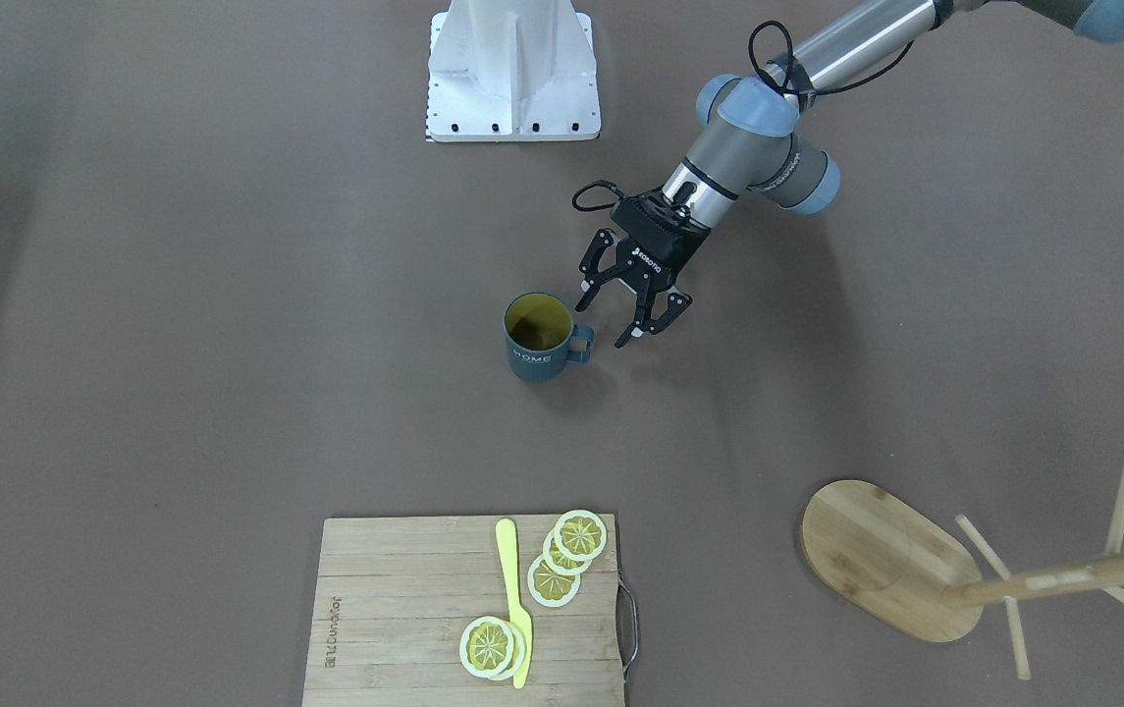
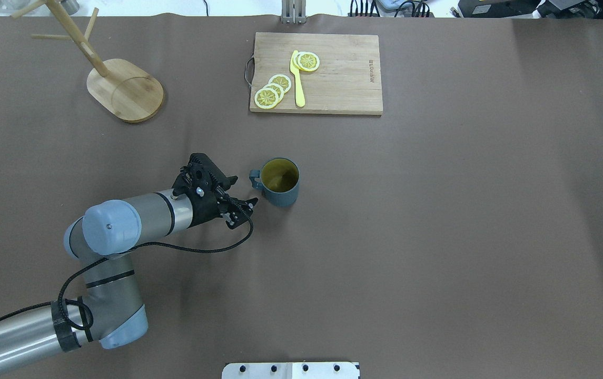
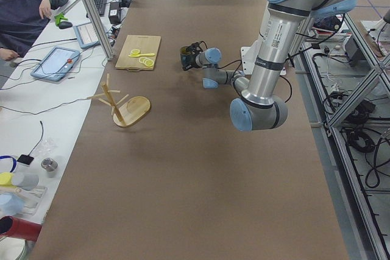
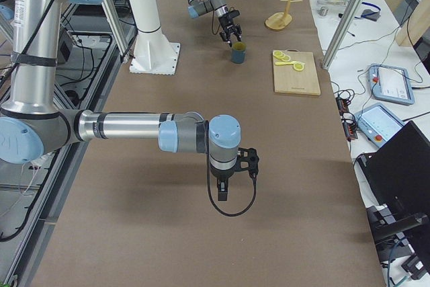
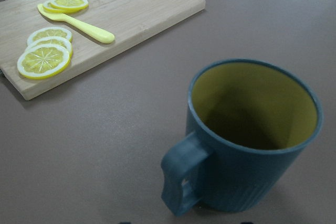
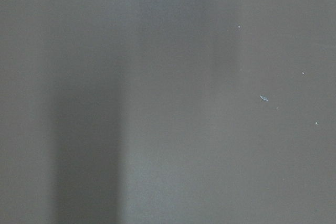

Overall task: Hang cup on storage rack
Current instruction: 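Move the left gripper to the blue mug's handle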

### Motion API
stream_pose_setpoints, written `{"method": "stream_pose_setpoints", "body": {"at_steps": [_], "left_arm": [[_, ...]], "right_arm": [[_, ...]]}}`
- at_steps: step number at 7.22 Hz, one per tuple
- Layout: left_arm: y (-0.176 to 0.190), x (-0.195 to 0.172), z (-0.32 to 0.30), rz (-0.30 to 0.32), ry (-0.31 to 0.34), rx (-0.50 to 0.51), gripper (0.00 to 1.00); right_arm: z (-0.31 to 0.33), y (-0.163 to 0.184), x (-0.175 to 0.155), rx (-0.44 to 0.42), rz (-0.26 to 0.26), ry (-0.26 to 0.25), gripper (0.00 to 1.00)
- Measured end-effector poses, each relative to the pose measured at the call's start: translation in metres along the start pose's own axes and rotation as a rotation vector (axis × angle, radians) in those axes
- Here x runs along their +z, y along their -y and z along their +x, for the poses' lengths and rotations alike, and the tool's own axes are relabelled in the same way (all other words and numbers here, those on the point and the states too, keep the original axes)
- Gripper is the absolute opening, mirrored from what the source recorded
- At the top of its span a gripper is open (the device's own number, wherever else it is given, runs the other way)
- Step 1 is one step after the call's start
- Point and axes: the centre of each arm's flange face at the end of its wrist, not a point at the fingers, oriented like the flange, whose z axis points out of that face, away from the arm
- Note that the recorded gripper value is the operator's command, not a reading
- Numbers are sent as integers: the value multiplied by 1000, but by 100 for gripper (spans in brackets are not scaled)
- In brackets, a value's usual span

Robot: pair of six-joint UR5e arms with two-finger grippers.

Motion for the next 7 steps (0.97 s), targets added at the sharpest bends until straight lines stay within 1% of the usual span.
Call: {"method": "stream_pose_setpoints", "body": {"at_steps": [3,6,7], "left_arm": [[6,5,4,3,-2,-4,56],[13,12,3,3,8,-18,54],[14,13,0,2,14,-22,52]], "right_arm": [[0,0,0,-1,1,0,100],[-1,1,-1,-2,2,0,100],[-1,2,-1,-3,3,0,100]]}}
